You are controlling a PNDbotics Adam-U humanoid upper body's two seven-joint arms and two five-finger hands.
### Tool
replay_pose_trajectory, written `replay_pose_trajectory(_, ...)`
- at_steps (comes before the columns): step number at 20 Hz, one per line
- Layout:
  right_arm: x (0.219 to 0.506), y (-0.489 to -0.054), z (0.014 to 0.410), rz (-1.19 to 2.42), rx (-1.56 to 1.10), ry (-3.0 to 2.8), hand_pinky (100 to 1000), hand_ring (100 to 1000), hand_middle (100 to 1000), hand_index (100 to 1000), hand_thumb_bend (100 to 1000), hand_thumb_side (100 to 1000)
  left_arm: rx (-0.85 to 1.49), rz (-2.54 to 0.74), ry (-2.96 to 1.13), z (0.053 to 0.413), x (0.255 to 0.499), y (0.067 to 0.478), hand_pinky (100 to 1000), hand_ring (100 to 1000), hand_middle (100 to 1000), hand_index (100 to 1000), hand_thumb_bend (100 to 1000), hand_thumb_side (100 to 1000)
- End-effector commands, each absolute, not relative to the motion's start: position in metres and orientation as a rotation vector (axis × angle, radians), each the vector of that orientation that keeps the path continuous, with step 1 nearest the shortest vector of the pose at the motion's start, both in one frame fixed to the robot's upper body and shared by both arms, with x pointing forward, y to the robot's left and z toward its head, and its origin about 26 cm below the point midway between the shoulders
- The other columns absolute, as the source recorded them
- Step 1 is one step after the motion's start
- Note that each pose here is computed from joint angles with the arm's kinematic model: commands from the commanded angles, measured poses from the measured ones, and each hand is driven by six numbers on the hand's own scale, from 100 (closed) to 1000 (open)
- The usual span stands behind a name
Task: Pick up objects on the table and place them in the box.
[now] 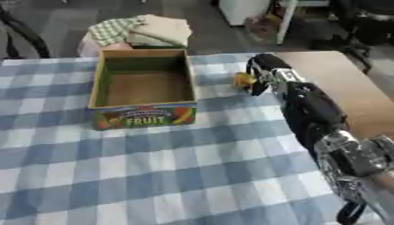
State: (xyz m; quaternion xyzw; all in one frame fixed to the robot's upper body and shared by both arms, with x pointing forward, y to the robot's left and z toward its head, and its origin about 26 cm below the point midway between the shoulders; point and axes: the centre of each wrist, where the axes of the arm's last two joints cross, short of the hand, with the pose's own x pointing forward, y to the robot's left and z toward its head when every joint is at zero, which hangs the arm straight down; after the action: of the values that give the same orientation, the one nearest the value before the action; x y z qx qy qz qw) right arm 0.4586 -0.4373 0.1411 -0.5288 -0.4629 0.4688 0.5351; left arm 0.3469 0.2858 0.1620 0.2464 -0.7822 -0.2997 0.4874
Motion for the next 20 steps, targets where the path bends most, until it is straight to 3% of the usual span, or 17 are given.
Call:
replay_pose_trajectory(1,0.461,-0.441,0.167,1.070,-1.342,-1.183,666,542,250,333,206,100,0.614,-0.727,-1.924,0.170,0.346,0.288,753,558,497,634,523,161)
replay_pose_trajectory(2,0.462,-0.439,0.171,1.072,-1.350,-1.205,665,536,245,329,206,100,0.614,-0.727,-1.924,0.170,0.346,0.289,753,559,497,634,525,163)
replay_pose_trajectory(3,0.464,-0.437,0.175,1.072,-1.351,-1.226,665,534,245,328,144,111,0.614,-0.727,-1.924,0.170,0.346,0.289,753,560,497,634,522,168)
replay_pose_trajectory(4,0.465,-0.435,0.180,1.076,-1.352,-1.251,666,534,244,328,200,100,0.614,-0.727,-1.924,0.170,0.346,0.289,753,560,497,634,524,163)
replay_pose_trajectory(20,0.493,-0.345,0.222,1.257,-1.189,-1.581,666,526,238,326,167,100,0.593,-0.738,-1.923,0.168,0.347,0.285,752,558,496,633,527,161)
